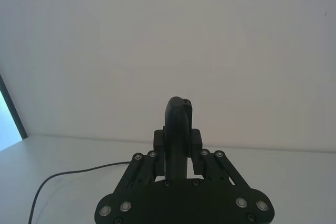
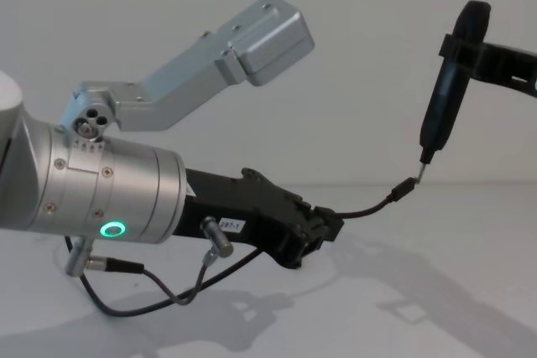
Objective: Pick up the data cable with the one hand.
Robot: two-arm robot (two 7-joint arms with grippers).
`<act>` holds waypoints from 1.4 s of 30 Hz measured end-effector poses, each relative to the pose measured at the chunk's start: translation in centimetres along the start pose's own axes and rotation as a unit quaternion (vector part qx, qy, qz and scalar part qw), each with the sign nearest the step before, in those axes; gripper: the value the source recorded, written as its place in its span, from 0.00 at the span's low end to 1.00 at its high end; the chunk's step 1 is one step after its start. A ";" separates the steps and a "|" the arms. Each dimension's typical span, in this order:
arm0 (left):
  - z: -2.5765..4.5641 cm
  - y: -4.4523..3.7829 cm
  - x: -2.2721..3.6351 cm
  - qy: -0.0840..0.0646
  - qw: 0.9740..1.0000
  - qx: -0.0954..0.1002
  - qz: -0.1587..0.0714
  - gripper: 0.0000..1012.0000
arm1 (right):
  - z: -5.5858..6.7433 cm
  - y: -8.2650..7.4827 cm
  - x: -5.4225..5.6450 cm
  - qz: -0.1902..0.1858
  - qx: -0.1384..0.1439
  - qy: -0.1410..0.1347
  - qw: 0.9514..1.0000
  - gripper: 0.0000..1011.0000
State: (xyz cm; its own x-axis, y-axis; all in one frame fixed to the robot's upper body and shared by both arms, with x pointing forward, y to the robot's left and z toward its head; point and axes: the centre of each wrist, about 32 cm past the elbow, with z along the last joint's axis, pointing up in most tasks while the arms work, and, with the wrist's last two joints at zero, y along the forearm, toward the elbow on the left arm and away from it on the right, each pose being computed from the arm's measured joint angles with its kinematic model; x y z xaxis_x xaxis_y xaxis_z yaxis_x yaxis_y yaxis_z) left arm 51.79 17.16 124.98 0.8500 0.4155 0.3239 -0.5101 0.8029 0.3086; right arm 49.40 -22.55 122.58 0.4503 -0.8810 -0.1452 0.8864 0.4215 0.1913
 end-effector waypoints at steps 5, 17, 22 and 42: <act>0.00 0.00 0.00 0.000 1.000 0.000 0.000 0.06 | -0.1 0.1 0.0 0.001 0.001 -0.001 1.000 0.28; 0.00 0.00 0.00 0.000 1.000 0.000 0.000 0.06 | -0.1 0.1 0.0 0.005 0.010 -0.004 1.000 0.28; 0.00 0.00 0.00 0.000 1.000 0.000 0.000 0.06 | -0.1 0.1 0.0 0.006 0.012 -0.005 1.000 0.28; 0.00 0.00 0.00 0.000 1.000 0.000 0.000 0.06 | -0.1 0.0 0.0 0.009 0.017 -0.007 1.000 0.28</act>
State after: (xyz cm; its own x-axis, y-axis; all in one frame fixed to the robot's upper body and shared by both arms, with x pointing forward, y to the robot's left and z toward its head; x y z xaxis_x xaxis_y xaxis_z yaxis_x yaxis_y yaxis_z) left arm 51.79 17.16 124.98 0.8500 0.4154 0.3240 -0.5101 0.8028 0.3087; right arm 49.42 -22.54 122.52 0.4634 -0.8769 -0.1274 0.8744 0.4292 0.2264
